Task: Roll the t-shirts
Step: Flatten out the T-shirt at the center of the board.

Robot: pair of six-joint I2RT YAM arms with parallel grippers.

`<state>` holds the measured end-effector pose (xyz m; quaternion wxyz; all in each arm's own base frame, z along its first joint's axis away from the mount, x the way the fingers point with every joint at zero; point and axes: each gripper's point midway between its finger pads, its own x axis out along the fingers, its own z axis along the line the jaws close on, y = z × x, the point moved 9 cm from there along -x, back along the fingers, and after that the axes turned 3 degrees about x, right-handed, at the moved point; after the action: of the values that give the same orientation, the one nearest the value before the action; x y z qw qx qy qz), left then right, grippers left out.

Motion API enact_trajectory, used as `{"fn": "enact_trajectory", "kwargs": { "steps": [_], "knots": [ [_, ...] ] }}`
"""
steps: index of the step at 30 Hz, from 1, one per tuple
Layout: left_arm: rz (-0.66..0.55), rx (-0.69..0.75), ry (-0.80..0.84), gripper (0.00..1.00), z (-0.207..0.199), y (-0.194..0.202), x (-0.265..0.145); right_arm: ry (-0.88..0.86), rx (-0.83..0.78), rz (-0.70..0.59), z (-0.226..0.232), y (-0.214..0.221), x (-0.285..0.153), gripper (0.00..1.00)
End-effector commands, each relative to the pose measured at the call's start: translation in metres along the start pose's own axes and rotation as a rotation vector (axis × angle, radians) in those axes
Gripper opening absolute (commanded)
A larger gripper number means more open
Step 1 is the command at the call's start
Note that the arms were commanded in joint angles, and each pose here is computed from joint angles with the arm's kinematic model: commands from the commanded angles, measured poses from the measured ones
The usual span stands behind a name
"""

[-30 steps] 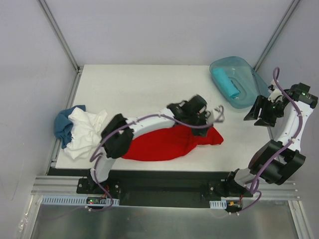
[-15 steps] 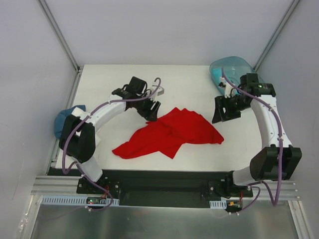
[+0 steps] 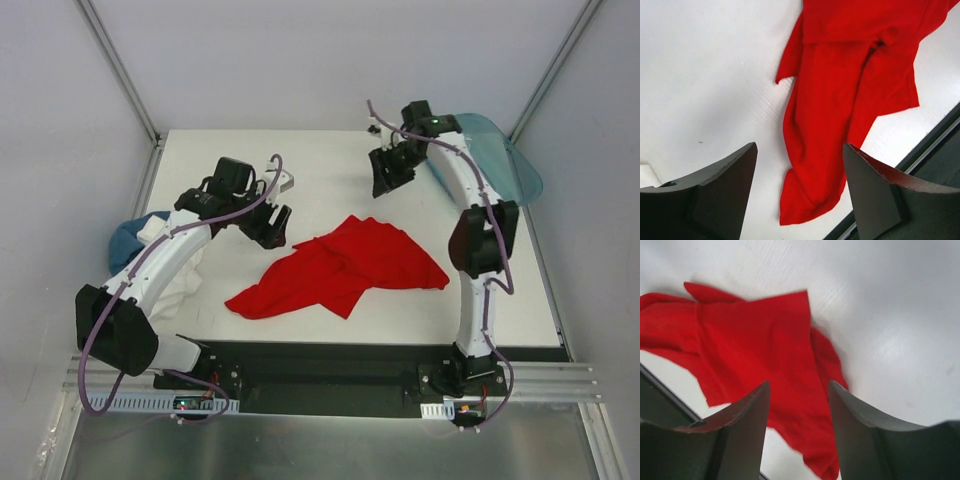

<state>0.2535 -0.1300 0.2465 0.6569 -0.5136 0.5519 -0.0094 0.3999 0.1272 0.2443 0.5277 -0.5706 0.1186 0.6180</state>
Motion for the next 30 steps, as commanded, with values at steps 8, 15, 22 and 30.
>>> {"fn": "enact_trajectory", "kwargs": {
  "steps": [8, 15, 22, 30],
  "knots": [
    [0.157, -0.099, 0.046, 0.68, -0.005, 0.037, 0.005, 0.169, -0.145, 0.137, 0.019, -0.022, 0.111, 0.45],
    [0.171, -0.128, 0.057, 0.68, -0.003, 0.040, 0.009, 0.219, -0.188, 0.253, 0.015, -0.003, 0.142, 0.44],
    [0.165, -0.149, 0.064, 0.68, -0.004, 0.041, 0.007, 0.273, -0.239, 0.268, 0.015, -0.005, 0.165, 0.43],
    [0.160, -0.160, 0.055, 0.68, -0.003, 0.045, 0.004, 0.257, -0.279, 0.285, 0.022, -0.004, 0.183, 0.37]
  ]
}}
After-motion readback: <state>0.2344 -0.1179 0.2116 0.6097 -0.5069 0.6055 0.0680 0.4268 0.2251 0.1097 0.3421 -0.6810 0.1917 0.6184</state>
